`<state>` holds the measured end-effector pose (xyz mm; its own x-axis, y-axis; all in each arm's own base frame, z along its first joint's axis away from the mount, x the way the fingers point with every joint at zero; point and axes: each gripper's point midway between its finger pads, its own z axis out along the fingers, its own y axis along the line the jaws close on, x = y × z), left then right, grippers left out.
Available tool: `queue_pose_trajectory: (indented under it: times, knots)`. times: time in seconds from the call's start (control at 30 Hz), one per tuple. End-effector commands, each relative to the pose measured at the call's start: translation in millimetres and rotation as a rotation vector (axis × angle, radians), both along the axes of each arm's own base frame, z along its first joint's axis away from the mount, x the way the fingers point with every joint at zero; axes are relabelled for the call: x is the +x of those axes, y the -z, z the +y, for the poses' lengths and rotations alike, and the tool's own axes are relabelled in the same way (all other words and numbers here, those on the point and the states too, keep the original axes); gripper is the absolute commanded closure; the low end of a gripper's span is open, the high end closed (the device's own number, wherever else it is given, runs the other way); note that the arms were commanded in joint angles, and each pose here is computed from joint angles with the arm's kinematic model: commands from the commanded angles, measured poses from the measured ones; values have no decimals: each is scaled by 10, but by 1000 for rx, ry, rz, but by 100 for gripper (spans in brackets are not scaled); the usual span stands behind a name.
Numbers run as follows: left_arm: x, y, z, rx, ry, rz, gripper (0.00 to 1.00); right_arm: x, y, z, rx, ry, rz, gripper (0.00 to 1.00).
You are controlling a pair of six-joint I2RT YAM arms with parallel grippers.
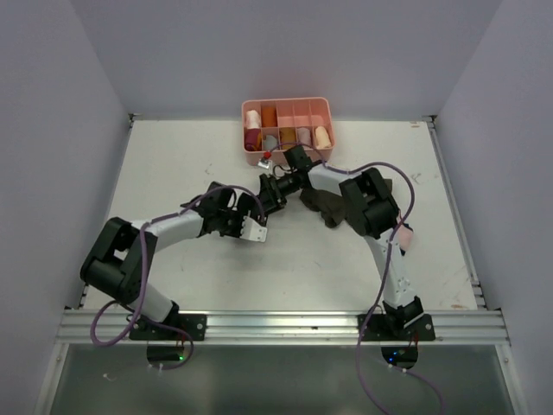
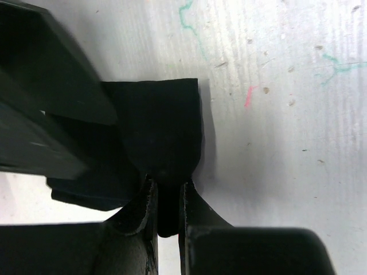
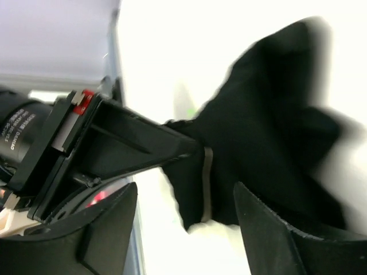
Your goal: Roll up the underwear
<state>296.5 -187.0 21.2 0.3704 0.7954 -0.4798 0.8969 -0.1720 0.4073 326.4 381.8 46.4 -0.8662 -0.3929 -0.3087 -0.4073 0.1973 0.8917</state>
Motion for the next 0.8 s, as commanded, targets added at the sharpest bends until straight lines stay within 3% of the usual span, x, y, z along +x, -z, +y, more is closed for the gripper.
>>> queue_pose_trajectory:
  times: [0.0,0.1,0.3,0.33,0.4,0.53,0.77]
  knots:
    - [-690,286,172,86,29,330,100,569,-322,-287,-52,157,-186,26]
    - [-765,231,118,82,31,437,100,671,-490,-434,-64,204,-247,24]
    - [-893,203,21,101,5,737,100,741,-878,-862,-74,232,-507,13]
    - [-901,186,-1,97,-1,827,100,646,-814,-935,-90,210,-528,13]
    - [-860,175,-31,90,-24,892,100,556,-939,-1047,-97,149,-688,11]
    - [-701,236,-88,100,-93,1027,100,195,-917,-1252,-113,37,-828,11]
    - [-850,339,-84,152,-219,1266,100,-208,-969,-1297,-168,-123,-1098,16]
